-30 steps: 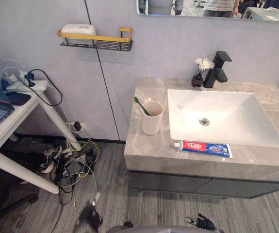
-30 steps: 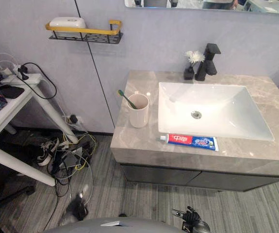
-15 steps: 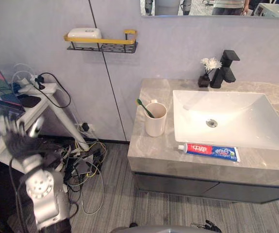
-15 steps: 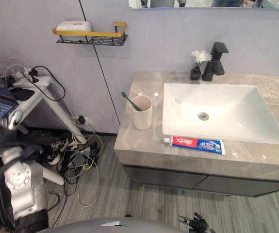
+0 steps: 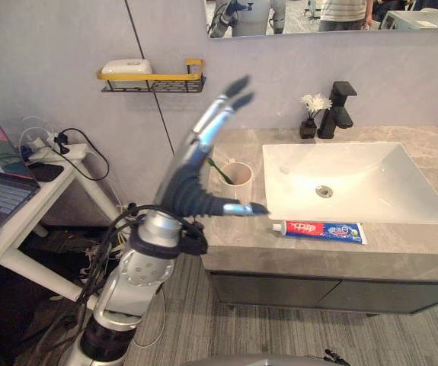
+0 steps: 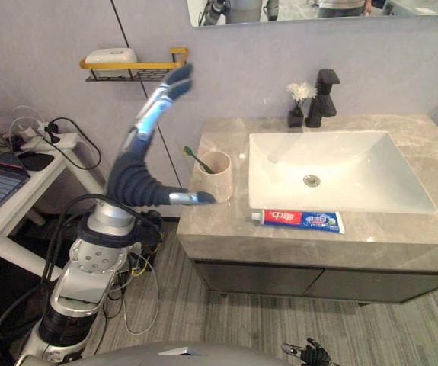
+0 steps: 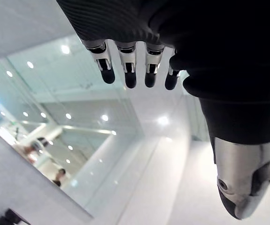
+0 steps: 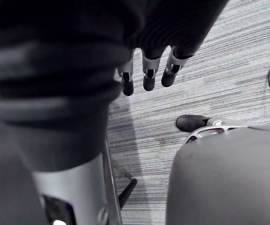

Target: Organize washtable

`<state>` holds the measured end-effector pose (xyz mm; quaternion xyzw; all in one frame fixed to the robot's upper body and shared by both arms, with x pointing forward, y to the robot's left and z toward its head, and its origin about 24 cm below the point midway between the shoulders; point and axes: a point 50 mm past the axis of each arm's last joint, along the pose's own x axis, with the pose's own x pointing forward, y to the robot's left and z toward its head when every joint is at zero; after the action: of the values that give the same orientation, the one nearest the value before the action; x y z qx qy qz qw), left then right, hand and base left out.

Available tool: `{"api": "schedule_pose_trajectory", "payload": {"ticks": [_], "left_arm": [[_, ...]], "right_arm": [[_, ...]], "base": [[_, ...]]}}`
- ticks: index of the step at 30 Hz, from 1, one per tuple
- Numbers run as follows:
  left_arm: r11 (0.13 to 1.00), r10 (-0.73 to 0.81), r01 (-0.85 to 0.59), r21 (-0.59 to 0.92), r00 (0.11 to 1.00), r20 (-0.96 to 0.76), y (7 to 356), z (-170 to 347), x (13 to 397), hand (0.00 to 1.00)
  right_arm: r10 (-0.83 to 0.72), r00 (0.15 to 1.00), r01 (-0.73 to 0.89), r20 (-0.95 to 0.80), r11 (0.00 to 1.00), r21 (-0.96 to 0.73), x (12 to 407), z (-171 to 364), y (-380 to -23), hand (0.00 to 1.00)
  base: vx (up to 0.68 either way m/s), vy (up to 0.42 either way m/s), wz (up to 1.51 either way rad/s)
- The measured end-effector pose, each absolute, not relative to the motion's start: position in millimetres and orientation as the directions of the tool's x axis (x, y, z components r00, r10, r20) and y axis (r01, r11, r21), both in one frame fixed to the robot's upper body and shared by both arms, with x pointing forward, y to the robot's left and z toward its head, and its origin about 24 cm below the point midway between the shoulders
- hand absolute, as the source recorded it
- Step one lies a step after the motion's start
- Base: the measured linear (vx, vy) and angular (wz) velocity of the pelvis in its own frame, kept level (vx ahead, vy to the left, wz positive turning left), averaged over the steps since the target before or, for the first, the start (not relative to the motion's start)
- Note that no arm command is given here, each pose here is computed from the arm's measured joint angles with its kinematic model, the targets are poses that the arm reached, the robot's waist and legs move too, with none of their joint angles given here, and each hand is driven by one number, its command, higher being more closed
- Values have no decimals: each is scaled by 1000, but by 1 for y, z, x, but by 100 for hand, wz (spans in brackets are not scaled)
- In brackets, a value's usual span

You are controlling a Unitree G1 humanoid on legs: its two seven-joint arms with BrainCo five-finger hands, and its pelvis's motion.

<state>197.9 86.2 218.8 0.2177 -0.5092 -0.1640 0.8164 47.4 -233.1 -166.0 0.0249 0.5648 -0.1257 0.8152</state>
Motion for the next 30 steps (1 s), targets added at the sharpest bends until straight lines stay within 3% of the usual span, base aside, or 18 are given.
{"api": "schedule_pose_trajectory", "payload": {"ticks": [4, 8, 14, 22, 30], "left_arm": [[762, -643, 164, 626, 304, 703, 46, 219, 195, 0], [666, -742, 188, 722, 267, 615, 16, 209, 206, 0], [547, -818, 171, 819, 315, 481, -16, 192, 233, 0], [453, -859, 175, 874, 350, 374, -33, 182, 251, 0], [424, -854, 193, 885, 411, 320, -32, 170, 264, 0]], "right_arm": [[-174, 330, 228, -928, 969, -100, 47, -166, -232, 0], [-170, 335, 219, -927, 971, -99, 49, -166, -232, 0], [-164, 349, 198, -923, 975, -99, 55, -165, -231, 0], [-162, 364, 195, -917, 976, -95, 60, -165, -230, 0], [-170, 393, 196, -904, 976, -98, 67, -162, -230, 0]], "base": [[9, 11, -8], [9, 5, -9], [12, 8, -13], [-1, 9, -9], [6, 5, -9]]}}
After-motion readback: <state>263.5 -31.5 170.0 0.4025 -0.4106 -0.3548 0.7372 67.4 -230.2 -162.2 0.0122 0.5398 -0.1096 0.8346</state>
